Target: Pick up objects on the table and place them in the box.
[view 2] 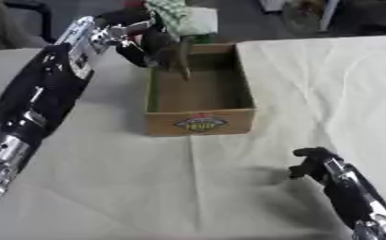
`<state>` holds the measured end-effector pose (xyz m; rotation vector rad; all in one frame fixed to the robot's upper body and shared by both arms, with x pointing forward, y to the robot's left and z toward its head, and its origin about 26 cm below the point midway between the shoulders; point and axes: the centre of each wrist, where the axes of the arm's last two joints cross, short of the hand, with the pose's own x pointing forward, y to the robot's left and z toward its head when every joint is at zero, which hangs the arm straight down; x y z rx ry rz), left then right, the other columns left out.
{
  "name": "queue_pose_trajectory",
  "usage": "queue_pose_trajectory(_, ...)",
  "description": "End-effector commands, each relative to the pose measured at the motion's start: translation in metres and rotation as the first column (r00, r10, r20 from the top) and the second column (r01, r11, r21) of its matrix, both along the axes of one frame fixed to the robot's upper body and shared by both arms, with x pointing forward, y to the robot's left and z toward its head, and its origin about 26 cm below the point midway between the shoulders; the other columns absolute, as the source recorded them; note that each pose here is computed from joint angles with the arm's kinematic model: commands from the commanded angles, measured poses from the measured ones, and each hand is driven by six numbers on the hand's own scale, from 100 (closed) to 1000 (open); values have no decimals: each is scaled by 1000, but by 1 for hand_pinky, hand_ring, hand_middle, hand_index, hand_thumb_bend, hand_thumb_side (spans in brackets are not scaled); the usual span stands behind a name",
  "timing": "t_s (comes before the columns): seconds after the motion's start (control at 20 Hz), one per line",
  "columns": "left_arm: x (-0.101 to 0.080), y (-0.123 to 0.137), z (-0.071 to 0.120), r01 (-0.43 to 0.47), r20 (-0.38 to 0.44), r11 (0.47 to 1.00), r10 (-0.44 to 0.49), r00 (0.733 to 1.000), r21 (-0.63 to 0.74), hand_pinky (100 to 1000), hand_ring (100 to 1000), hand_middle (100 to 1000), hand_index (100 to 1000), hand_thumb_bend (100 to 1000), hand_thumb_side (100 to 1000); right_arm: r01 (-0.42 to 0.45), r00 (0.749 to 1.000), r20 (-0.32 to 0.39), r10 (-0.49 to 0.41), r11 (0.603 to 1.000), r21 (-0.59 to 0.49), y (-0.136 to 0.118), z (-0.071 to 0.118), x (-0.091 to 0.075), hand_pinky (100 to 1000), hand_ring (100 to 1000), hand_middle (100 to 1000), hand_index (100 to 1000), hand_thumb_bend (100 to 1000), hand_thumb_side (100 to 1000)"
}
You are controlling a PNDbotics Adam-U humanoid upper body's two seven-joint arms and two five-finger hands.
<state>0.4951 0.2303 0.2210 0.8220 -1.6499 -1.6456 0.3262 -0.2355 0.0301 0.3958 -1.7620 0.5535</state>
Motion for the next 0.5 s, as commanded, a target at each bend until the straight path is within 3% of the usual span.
queue_pose_trajectory(0.05,1,-5,9,11,58,1000,-11,998,0,606,424,345,464,100,149,-17,1000,22,17,1000,-3,3,8,3,750,527,408,726,100,875)
queue_pose_trajectory(0.5,0,-16,-19,48,45,997,-51,998,56,627,473,424,522,141,149,-33,999,24,33,999,-4,6,9,5,750,527,408,727,100,883)
